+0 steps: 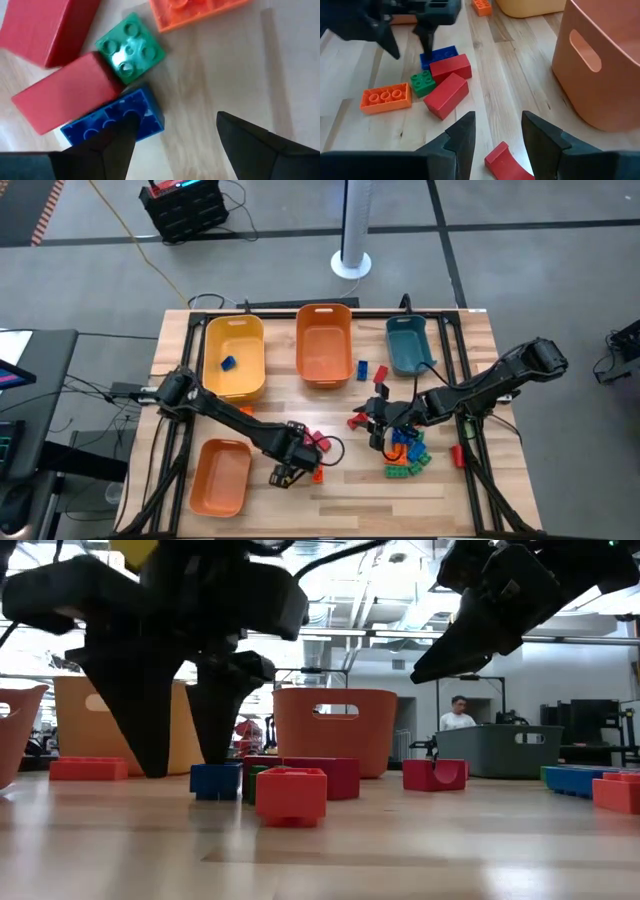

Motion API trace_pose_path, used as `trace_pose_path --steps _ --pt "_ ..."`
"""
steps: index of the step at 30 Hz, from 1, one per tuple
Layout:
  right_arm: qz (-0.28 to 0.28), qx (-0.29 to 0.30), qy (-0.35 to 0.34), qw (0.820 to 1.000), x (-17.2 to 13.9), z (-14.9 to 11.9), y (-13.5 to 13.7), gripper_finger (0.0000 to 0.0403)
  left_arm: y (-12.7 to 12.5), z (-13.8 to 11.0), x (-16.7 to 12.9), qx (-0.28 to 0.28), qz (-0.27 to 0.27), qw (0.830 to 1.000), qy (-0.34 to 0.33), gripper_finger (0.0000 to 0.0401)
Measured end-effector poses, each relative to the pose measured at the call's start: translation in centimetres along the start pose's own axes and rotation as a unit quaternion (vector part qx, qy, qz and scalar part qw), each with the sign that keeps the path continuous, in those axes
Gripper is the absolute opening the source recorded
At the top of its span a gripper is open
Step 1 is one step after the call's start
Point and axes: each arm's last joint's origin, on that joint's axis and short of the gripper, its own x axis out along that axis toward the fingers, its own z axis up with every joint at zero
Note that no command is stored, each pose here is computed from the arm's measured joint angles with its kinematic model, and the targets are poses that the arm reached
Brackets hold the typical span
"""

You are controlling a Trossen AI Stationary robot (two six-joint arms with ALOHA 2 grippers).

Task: Sort blocks
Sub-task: Put the blue game piece into the yellow bin

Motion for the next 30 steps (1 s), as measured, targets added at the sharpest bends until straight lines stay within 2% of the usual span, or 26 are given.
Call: trace_pose_path --steps 7,11,14,18,23,25,27,30 --pt "0.0 0.0 0.0 1.0 0.0 0.0 0.0 0.0175 1.3 -1.0 -1.4 -0.005 0.029 0.996 0.08 0.0268" --pt "0.0 0.002 0.0 1.0 0.0 0.0 0.0 0.0175 1.4 -0.9 -2.5 0.039 0.035 0.995 0.088 0.0268" --pt "0.0 0.002 0.0 1.0 0.0 0.0 0.0 0.0175 1.3 -0.8 -2.8 0.102 0.056 0.989 0.096 0.0268" --pt "0.0 0.002 0.0 1.0 0.0 0.0 0.0 0.0175 1.2 -1.3 -2.6 0.228 0.066 0.964 0.12 0.0268" --pt "0.0 0.001 0.001 1.0 0.0 0.0 0.0 0.0175 1.1 -2.1 -1.6 0.383 0.051 0.91 0.151 0.0268" --pt "0.0 0.001 0.001 1.0 0.0 0.0 0.0 0.0175 1.2 -2.1 -1.5 0.415 0.068 0.894 0.157 0.0268" --pt "0.0 0.001 0.001 1.0 0.0 0.0 0.0 0.0175 1.4 -1.9 -1.4 0.433 0.093 0.883 0.156 0.0268" --pt "0.0 0.001 0.001 1.0 0.0 0.0 0.0 0.0175 1.4 -1.7 -1.3 0.459 0.098 0.87 0.152 0.0268"
